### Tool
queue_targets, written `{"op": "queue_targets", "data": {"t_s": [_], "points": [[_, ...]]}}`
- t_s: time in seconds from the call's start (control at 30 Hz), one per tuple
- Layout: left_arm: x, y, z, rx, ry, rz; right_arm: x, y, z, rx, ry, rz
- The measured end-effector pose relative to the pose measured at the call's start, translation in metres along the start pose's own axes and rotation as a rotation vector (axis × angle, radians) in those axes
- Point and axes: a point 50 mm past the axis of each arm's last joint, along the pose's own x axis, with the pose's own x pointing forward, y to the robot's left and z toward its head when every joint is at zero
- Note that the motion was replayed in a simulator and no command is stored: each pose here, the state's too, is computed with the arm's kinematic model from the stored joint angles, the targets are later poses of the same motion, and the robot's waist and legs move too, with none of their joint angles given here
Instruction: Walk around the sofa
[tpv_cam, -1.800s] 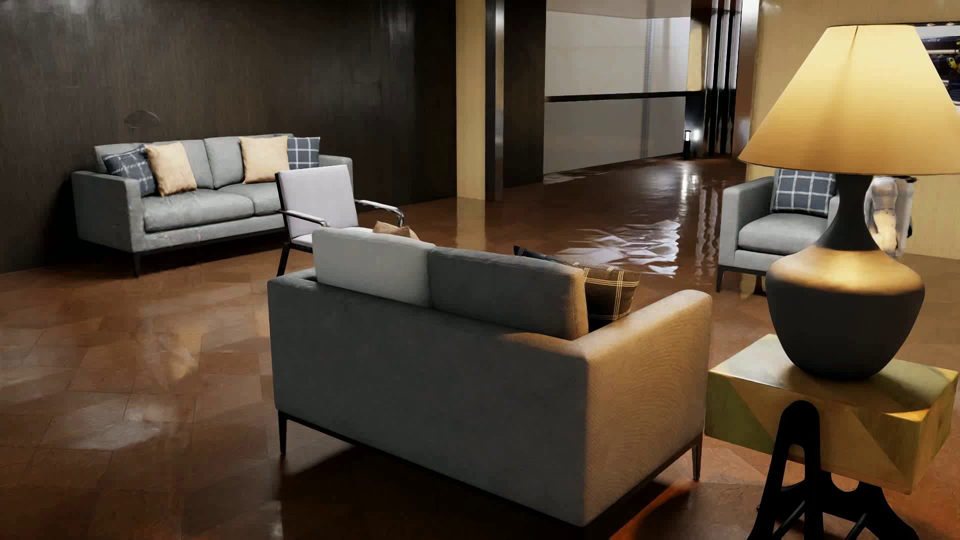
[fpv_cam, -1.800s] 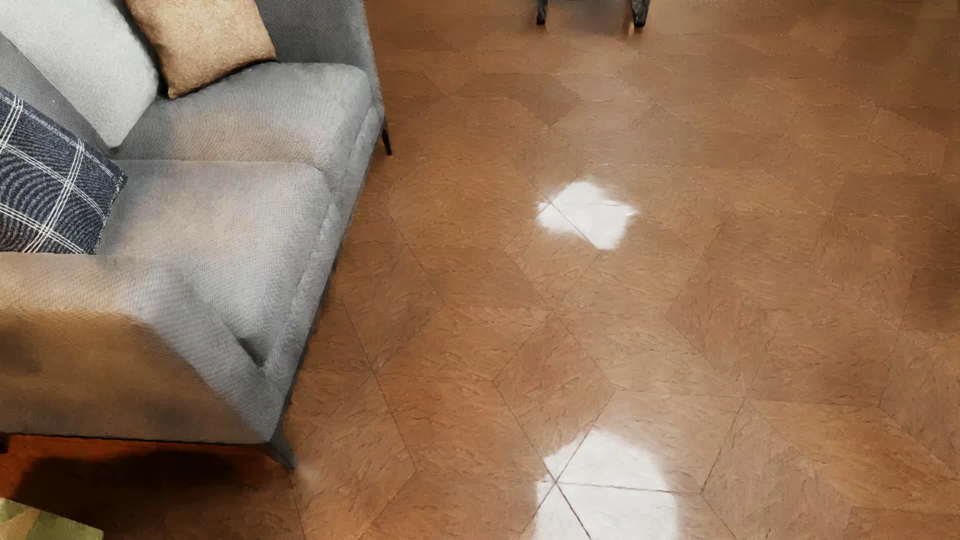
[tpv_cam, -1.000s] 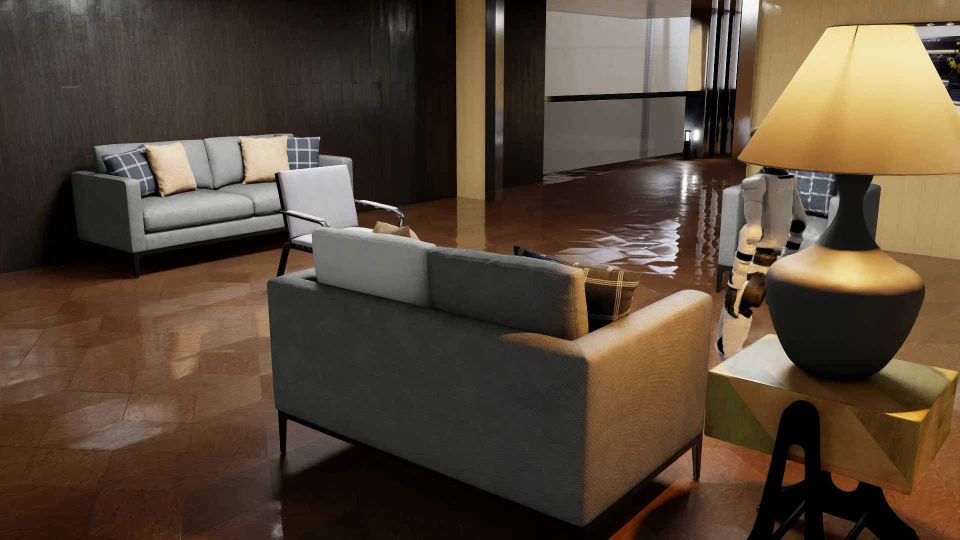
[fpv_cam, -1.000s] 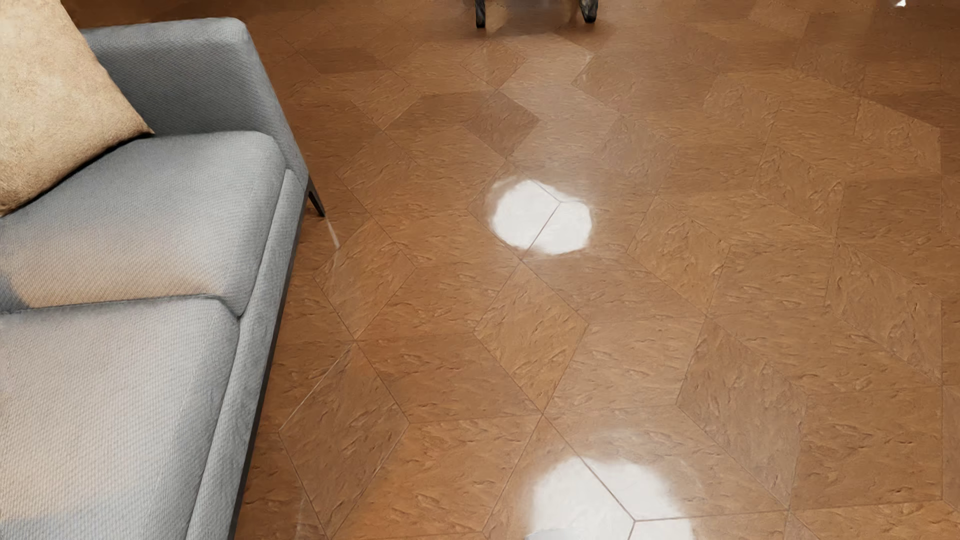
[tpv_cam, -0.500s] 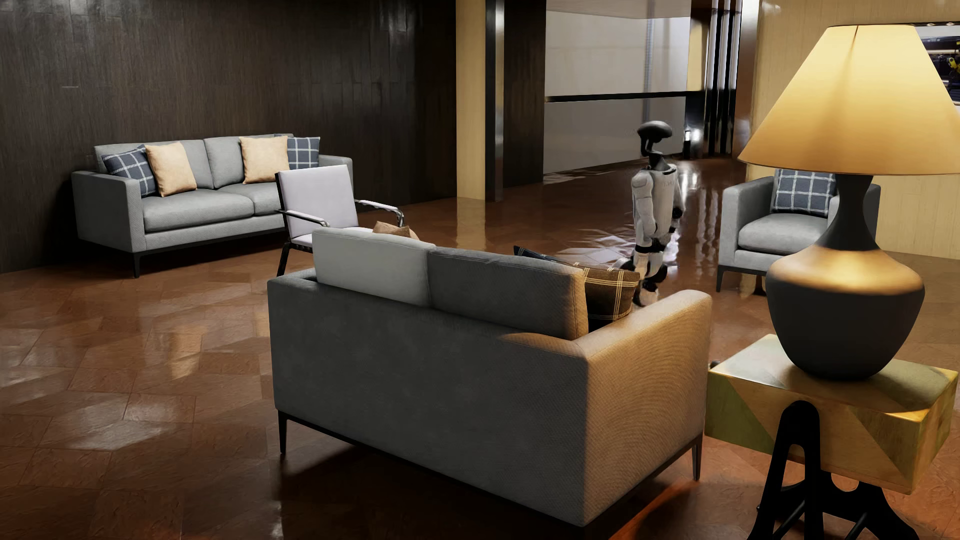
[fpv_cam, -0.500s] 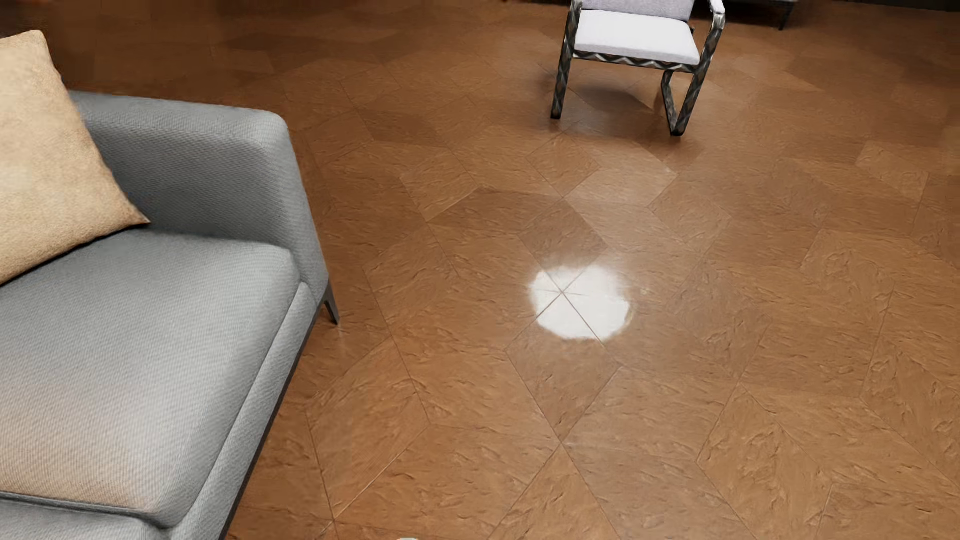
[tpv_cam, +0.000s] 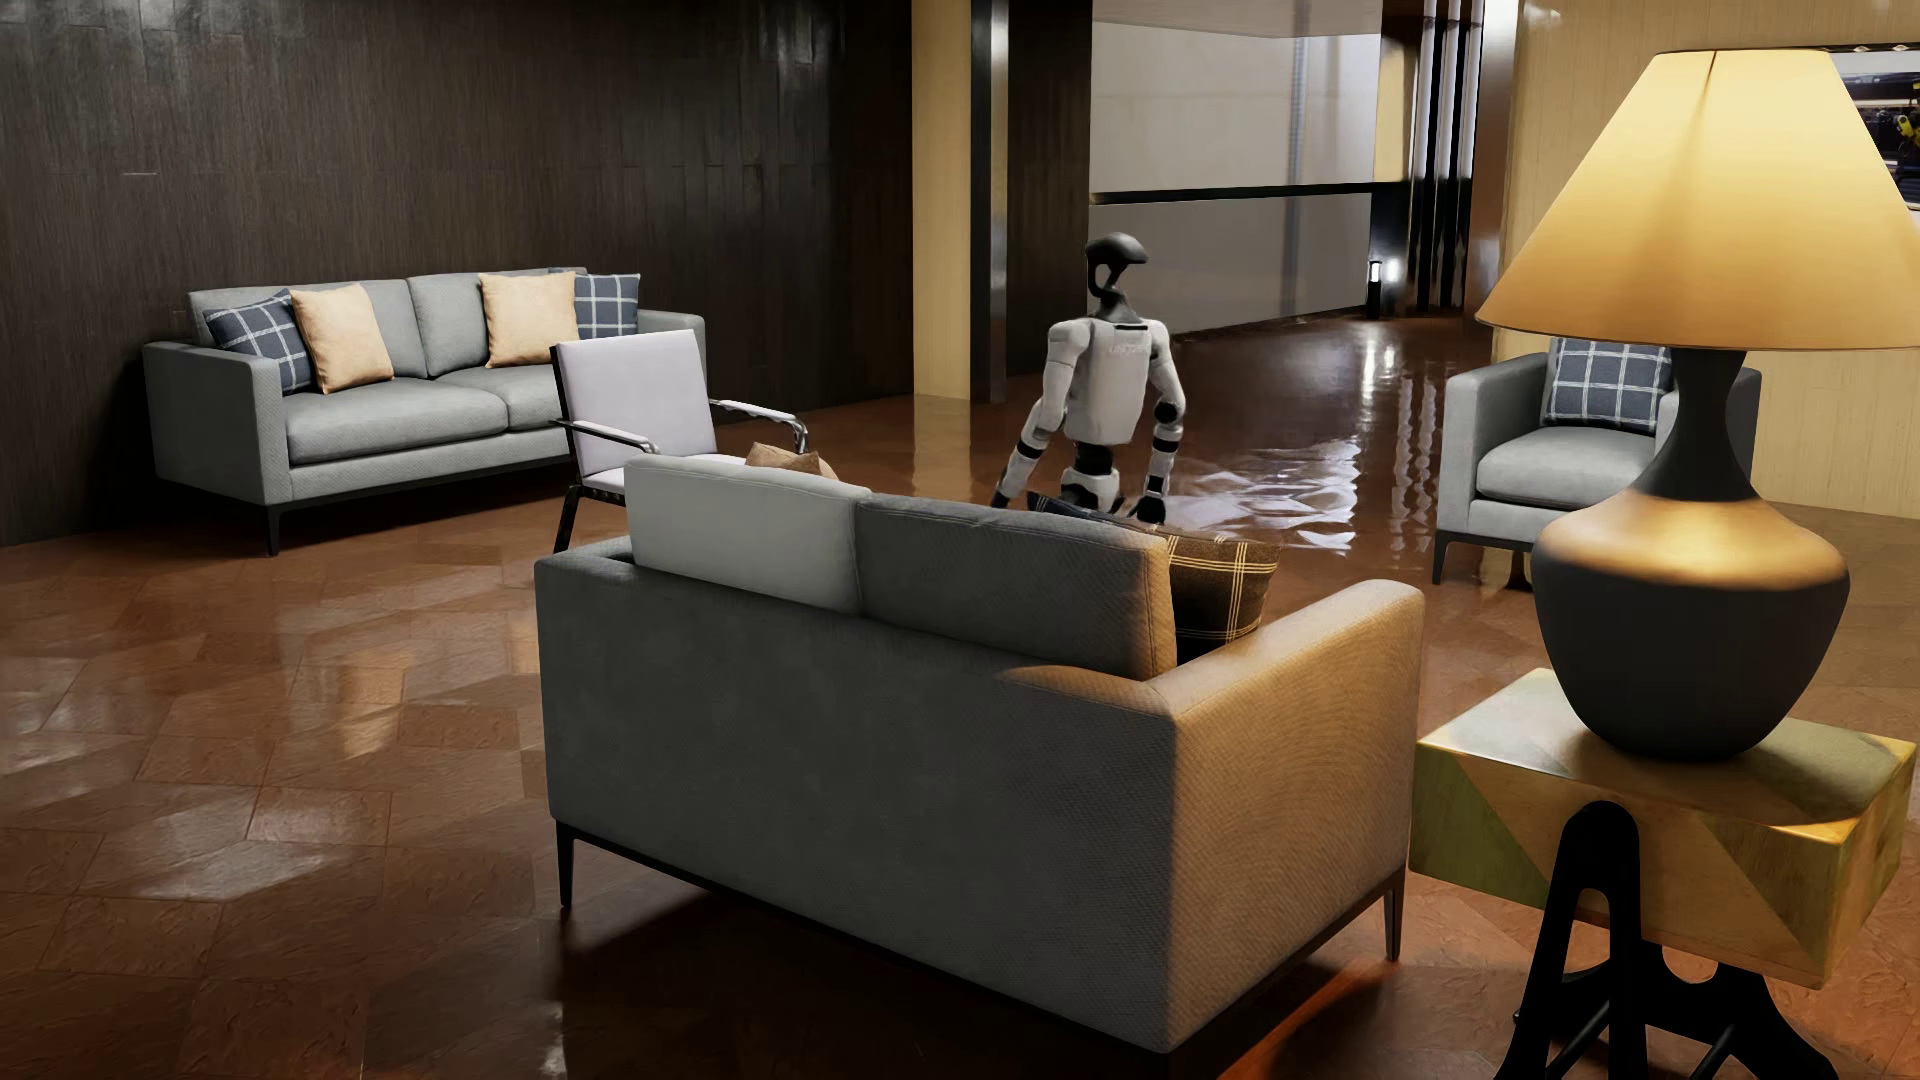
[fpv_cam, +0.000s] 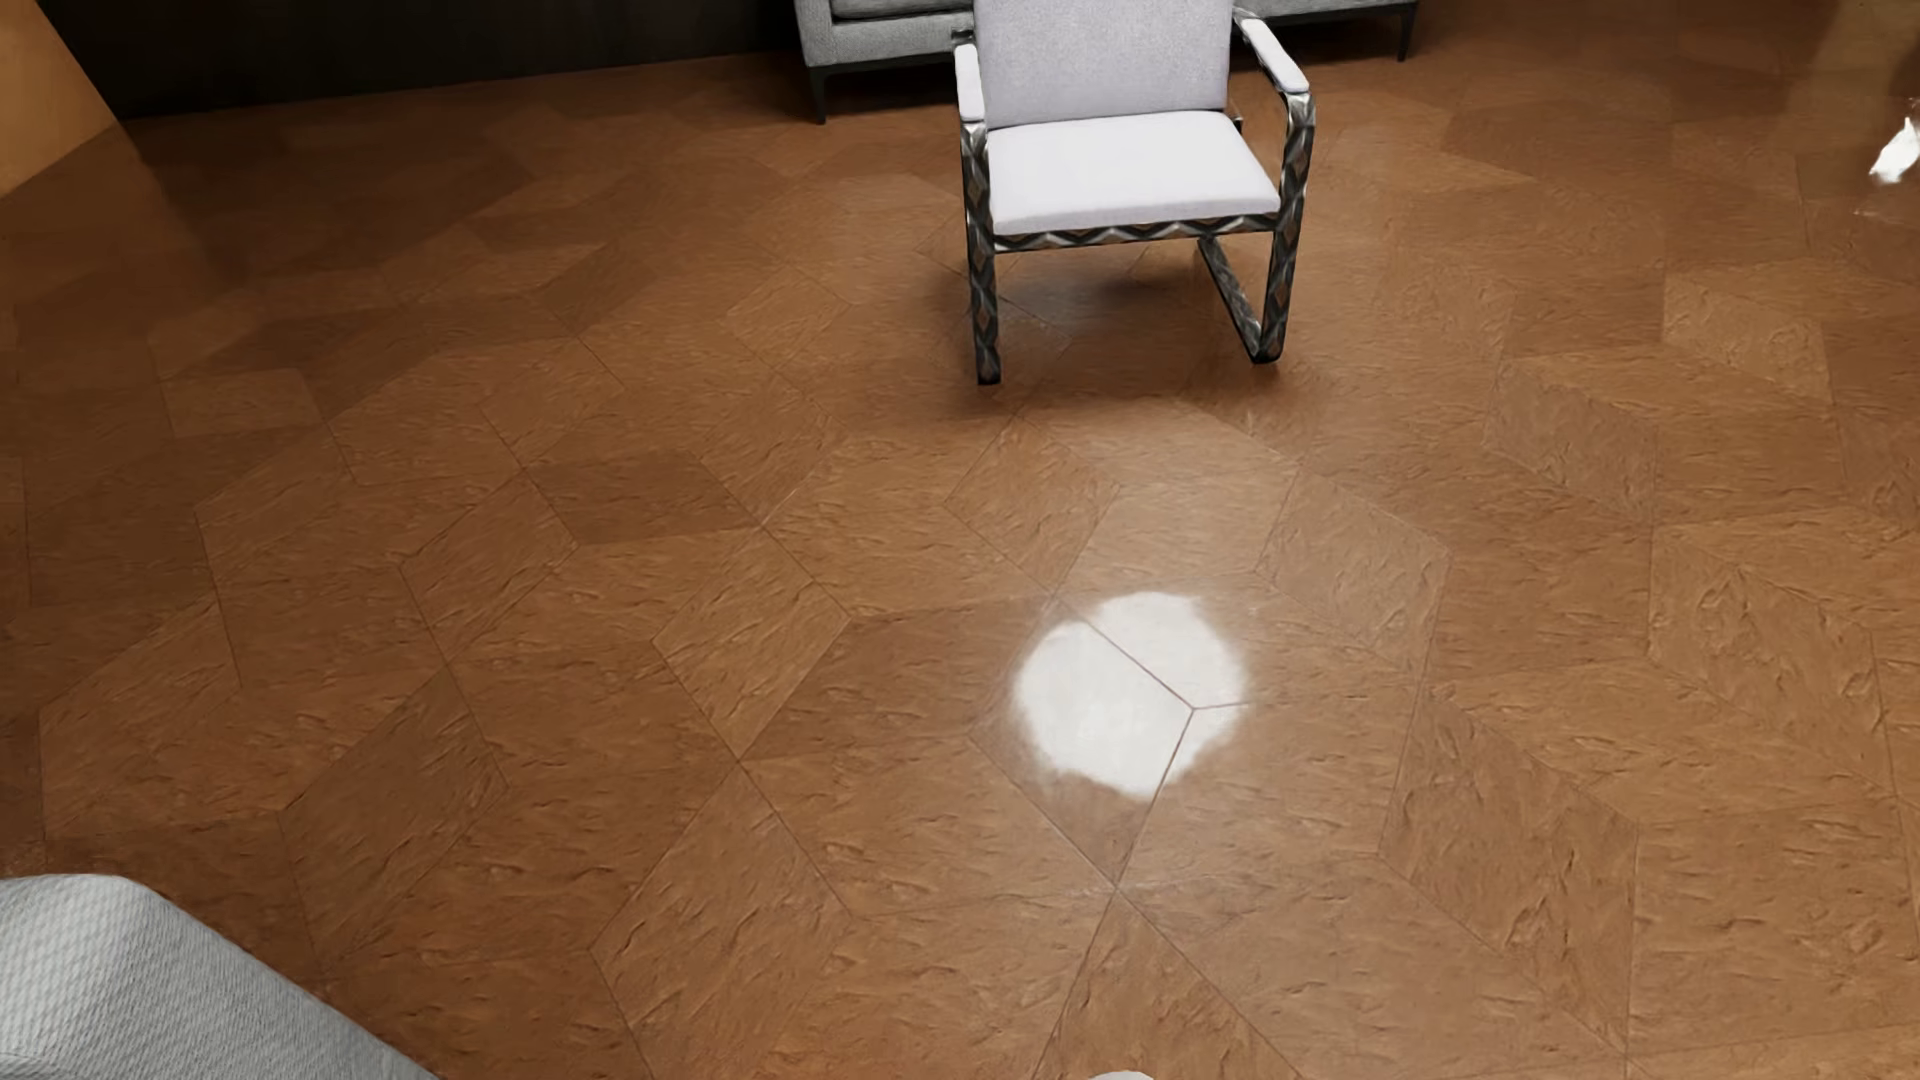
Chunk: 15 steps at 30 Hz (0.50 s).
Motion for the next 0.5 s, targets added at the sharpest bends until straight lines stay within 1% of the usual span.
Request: {"op": "queue_targets", "data": {"t_s": [0.03,0.1,0.13,0.17,0.2,0.27,0.33,0.37,0.43,0.5], "points": [[-0.001,-0.012,-0.005,0.051,0.018,-0.05,0.001,-0.002,0.013,-0.012,-0.044,-0.003],[-0.01,-0.031,-0.021,0.044,0.047,-0.099,0.002,-0.007,0.043,-0.024,-0.155,-0.012],[-0.014,-0.044,-0.041,0.075,0.131,-0.145,0.001,-0.015,0.056,-0.037,-0.202,-0.029],[-0.019,-0.048,-0.054,0.033,0.179,-0.139,-0.001,-0.021,0.07,-0.021,-0.257,-0.049],[-0.025,-0.052,-0.066,0.024,0.224,-0.146,-0.003,-0.028,0.08,-0.014,-0.298,-0.068],[-0.035,-0.063,-0.082,0.059,0.268,-0.191,-0.01,-0.051,0.095,0.016,-0.365,-0.134],[-0.046,-0.071,-0.098,0.084,0.318,-0.228,-0.011,-0.061,0.091,0.066,-0.355,-0.171],[-0.049,-0.072,-0.104,0.086,0.338,-0.232,-0.009,-0.061,0.081,0.102,-0.32,-0.178],[-0.056,-0.071,-0.115,0.086,0.384,-0.231,-0.003,-0.042,0.055,0.135,-0.222,-0.136],[-0.049,-0.059,-0.106,0.061,0.347,-0.186,-0.001,-0.03,0.038,0.123,-0.159,-0.102]]}}
